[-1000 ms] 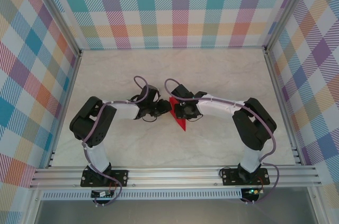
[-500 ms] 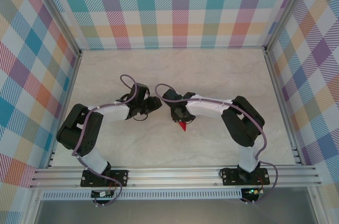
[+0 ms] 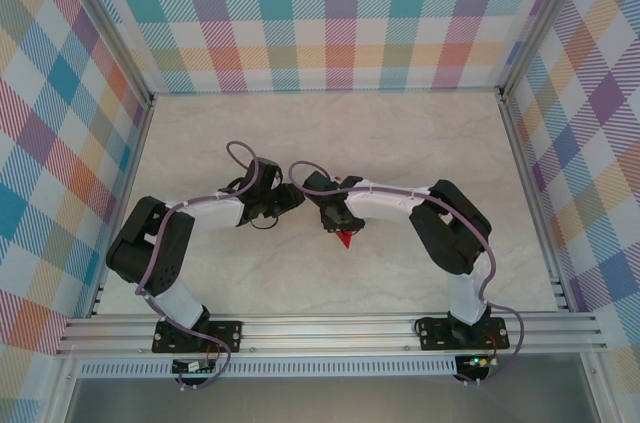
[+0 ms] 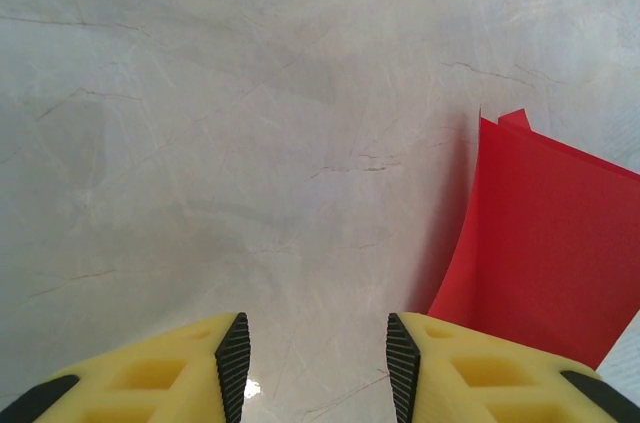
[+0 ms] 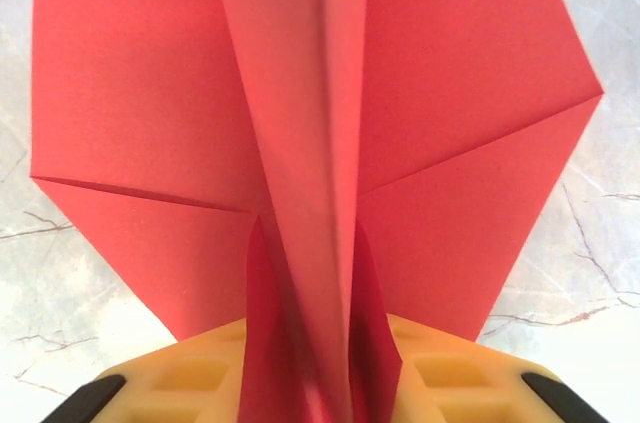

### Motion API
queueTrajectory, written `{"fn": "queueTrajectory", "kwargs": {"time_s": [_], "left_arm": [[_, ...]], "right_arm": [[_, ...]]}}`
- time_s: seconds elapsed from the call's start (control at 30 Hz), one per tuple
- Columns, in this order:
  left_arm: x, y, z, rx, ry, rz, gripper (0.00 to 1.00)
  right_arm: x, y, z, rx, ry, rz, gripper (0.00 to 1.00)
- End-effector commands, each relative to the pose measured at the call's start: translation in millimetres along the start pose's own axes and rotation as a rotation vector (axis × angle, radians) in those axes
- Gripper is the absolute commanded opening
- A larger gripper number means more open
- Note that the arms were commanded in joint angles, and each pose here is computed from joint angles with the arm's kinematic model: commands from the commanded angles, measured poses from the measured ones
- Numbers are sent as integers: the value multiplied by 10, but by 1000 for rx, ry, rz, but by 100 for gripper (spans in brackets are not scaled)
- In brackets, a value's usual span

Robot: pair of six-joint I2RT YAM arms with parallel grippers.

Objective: Fold a paper plane with a square sheet of paper (pick it up from the middle)

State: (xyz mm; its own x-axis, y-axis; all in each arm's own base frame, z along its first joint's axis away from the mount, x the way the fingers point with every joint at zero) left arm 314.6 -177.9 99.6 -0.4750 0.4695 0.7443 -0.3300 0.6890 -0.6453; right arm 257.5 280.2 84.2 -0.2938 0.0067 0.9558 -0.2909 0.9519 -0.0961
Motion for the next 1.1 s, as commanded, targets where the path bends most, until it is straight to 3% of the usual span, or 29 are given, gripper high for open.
{"fn": "queueTrajectory", "kwargs": {"time_s": [0.0,0.33,0.47,0.57,0.77,1.07], "left_arm": [[71,67,-36,-3,-17,-25,43],[117,52,-66,-10,-39,-42,45],[156,71,-79,-11,-59,-66,48],[254,104,-115,-7,-112,-101,54],[638,130,-246,-33,-273,-201,75],[1119,270,-426,-73,-405,-351,90]], "right_arm": [[-126,-20,121,-3,31,57,28],[145,-10,3,-39,-56,29,25],[258,-52,-38,-66,-91,35,14],[362,-90,-82,-74,-128,40,7],[542,-179,-312,-67,-200,34,7],[379,-273,-780,-67,-234,-37,8]]}}
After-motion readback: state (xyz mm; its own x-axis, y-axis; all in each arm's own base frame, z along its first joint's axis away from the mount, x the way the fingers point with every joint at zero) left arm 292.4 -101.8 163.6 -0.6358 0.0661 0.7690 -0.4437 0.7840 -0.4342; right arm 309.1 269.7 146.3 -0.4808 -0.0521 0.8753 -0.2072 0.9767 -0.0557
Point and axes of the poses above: each hand's point on the last joint's axis, 136 mm out from that joint toward the fingers, its own x axis back along the fingers, its own y axis along the line the jaws close on, z = x × y, the point moved 7 cm from there along x, back along the fingers, and after that the axes turned 13 degrees about x, right-handed, at the moved point
